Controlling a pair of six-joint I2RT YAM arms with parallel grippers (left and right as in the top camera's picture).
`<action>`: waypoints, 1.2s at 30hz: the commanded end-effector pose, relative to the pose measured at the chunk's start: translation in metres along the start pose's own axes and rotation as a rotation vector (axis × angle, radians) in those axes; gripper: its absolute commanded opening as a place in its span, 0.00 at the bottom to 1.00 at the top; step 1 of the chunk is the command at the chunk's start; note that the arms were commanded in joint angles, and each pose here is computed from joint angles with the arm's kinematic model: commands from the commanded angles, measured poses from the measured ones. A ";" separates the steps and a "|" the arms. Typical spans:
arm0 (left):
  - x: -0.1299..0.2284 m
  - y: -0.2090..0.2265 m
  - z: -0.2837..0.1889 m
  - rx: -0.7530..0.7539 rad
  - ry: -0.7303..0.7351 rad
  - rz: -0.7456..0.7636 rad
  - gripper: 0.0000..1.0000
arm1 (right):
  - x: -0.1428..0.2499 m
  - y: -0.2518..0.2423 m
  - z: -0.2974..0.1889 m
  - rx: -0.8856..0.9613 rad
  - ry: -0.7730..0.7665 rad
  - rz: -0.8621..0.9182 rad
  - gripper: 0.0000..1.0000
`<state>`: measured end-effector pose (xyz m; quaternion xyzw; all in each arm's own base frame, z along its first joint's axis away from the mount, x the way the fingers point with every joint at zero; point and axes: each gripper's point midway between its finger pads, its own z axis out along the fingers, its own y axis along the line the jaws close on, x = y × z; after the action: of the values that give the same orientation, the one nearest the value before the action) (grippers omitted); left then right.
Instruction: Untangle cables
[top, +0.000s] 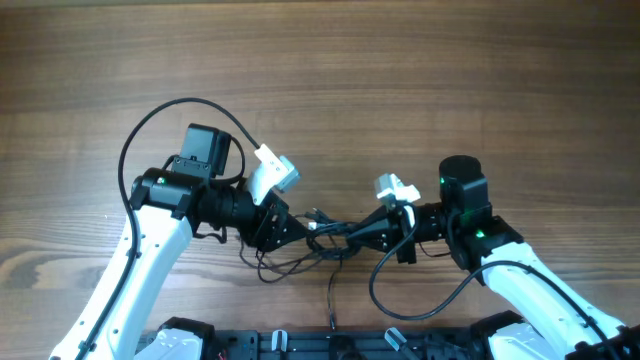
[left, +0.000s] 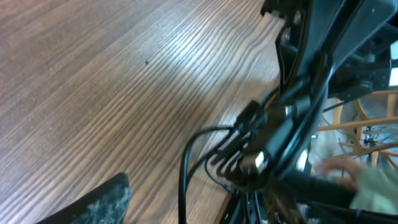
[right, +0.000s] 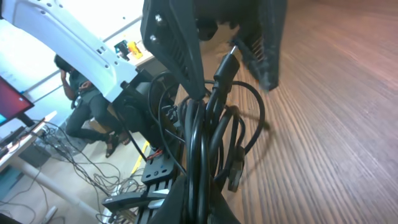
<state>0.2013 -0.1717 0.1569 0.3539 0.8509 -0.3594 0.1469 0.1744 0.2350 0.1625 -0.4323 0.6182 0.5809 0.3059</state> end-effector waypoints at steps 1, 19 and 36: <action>0.005 0.010 0.006 -0.022 0.046 -0.029 0.53 | -0.007 0.011 -0.009 -0.084 -0.039 -0.023 0.04; 0.057 0.188 -0.032 -0.875 -0.157 -1.301 0.04 | -0.063 -0.061 -0.032 0.333 -0.234 0.169 0.04; -0.078 0.050 -0.041 0.072 -0.412 0.017 1.00 | -0.053 -0.034 -0.018 0.160 -0.180 0.320 0.04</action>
<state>0.3055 -0.1380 0.1689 0.1524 0.8562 -0.4317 0.2396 0.2614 0.2167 0.1819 -0.1754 0.7358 0.5619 0.3348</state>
